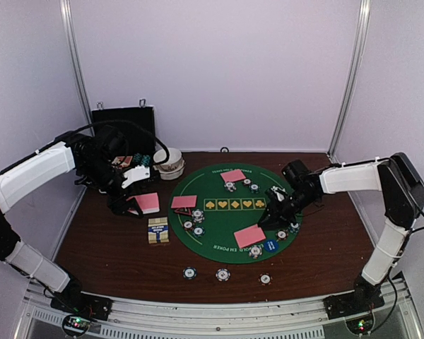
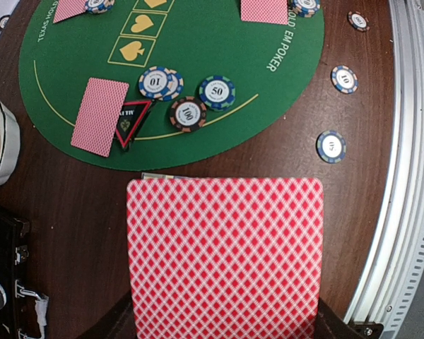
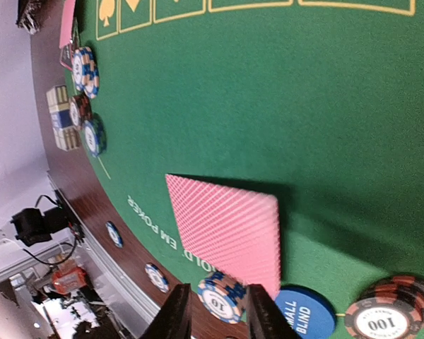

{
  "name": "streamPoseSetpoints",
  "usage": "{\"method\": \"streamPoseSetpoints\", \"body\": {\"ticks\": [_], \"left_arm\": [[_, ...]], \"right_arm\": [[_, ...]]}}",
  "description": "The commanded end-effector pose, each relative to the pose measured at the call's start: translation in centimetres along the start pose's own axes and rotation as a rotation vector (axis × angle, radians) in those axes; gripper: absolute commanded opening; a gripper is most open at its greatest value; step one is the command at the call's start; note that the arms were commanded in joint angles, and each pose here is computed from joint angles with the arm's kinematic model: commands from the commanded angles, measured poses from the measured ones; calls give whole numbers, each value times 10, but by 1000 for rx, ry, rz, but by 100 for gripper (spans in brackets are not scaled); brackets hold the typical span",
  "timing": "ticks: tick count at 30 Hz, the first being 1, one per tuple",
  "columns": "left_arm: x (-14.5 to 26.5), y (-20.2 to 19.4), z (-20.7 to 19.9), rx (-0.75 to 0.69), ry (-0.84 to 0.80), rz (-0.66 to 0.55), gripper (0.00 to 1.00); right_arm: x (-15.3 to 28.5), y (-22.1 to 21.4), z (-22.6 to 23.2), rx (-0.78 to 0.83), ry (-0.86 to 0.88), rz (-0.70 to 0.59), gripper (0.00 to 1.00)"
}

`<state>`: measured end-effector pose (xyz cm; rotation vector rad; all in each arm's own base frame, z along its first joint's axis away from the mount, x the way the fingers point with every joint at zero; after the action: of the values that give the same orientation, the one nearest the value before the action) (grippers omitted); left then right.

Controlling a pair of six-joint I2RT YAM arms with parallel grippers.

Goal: Distribute texas hold em gaming equipment

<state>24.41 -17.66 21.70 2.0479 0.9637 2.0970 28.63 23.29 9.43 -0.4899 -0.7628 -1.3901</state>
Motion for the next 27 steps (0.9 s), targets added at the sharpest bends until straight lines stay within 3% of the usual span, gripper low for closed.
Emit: {"method": "streamPoseSetpoints", "body": {"ticks": [1, 8, 9, 11, 14, 21, 27], "left_arm": [[10, 8, -2, -14, -1, -46, 0], [10, 8, -4, -4, -13, -52, 0], [10, 9, -4, -4, -14, -53, 0], [9, 8, -4, -1, -17, -50, 0], [9, 9, -3, -2, -16, -52, 0], [11, 11, -3, -6, -9, -57, 0], [12, 11, -3, -5, -5, -58, 0]], "right_arm": [[21, -4, 0, 52, -113, 8, 34], [47, 8, 24, 146, -205, -53, 56], [49, 11, 29, 164, -216, -64, 62], [53, 15, 39, 195, -240, -80, 83], [58, 22, 58, 247, -264, -124, 98], [57, 31, 110, 337, -290, -215, 100], [36, 37, 143, 313, -213, -360, 100]]}}
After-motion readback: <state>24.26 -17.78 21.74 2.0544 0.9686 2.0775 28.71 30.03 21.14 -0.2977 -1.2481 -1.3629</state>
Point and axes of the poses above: each gripper's point midway between its finger pads, its own x axis back along the fingers, its own z axis along the line the jaws close on, y = z × x, the point moved 4 cm from there along x, back along the fingers, and after that the axes turned 9 degrees about x, right-handed, at the moved point
